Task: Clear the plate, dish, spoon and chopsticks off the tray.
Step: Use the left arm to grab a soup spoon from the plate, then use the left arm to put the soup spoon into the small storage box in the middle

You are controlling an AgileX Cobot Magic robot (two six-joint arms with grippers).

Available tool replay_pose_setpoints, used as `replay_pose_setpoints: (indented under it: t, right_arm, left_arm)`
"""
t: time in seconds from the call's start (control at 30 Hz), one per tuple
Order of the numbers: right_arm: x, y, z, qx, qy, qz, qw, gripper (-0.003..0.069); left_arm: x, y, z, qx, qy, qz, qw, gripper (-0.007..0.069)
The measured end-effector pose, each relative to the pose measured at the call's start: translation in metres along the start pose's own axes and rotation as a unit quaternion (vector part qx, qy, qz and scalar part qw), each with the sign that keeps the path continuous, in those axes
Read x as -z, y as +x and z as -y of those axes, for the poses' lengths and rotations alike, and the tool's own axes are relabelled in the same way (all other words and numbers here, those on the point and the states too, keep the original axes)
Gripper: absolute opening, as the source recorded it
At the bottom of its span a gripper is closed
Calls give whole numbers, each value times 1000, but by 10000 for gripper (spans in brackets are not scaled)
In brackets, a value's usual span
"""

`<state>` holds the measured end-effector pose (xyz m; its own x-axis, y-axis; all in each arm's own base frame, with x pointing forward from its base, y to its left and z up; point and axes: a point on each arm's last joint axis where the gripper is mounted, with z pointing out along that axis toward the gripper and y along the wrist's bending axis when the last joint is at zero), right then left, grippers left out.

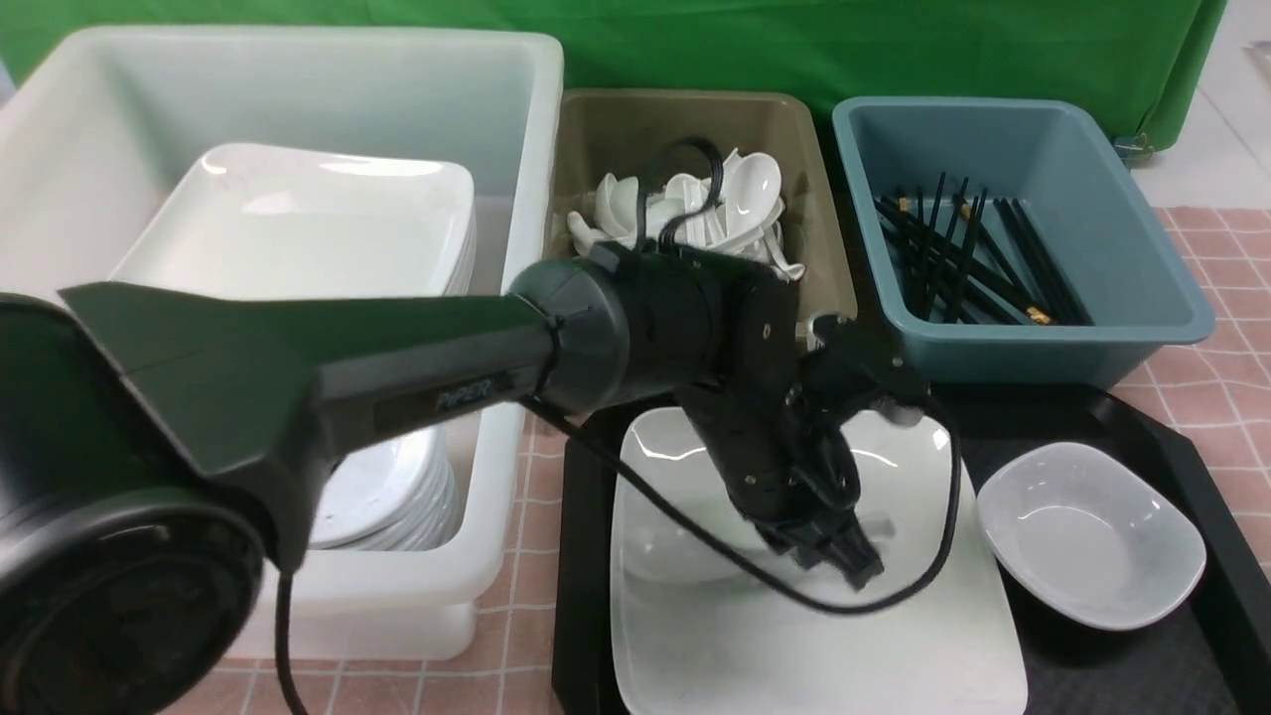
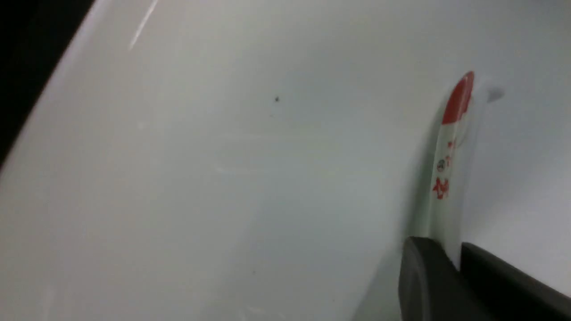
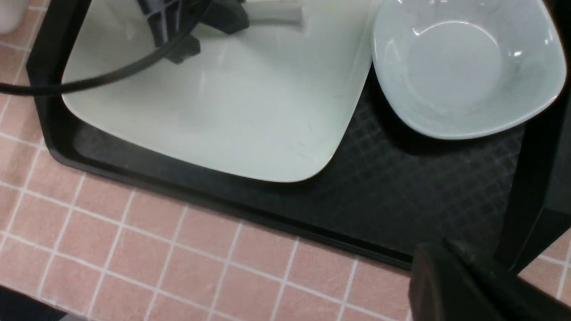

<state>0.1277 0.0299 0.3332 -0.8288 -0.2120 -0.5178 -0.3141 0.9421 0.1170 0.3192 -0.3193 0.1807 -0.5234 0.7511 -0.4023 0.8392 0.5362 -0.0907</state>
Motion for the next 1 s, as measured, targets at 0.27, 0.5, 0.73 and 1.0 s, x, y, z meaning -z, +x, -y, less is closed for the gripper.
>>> replay_pose_setpoints:
  t: [0.27, 0.5, 0.73, 1.0]
  right_arm:
    - [1, -20, -3, 0, -19, 105, 994, 31]
    - [-2, -29, -5, 9, -40, 133, 990, 31]
    - [-7, -50, 4, 1, -9, 211, 977, 31]
    - [-2, -67, -4, 62, 10, 302, 951, 31]
  left_arm:
    - [123, -55, -45, 57, -81, 210, 973, 7]
    - [141, -55, -111, 112, -158, 316, 929, 7]
    - [96, -55, -143, 113, -194, 344, 912, 9]
    - [57, -50, -152, 114, -194, 322, 920, 32]
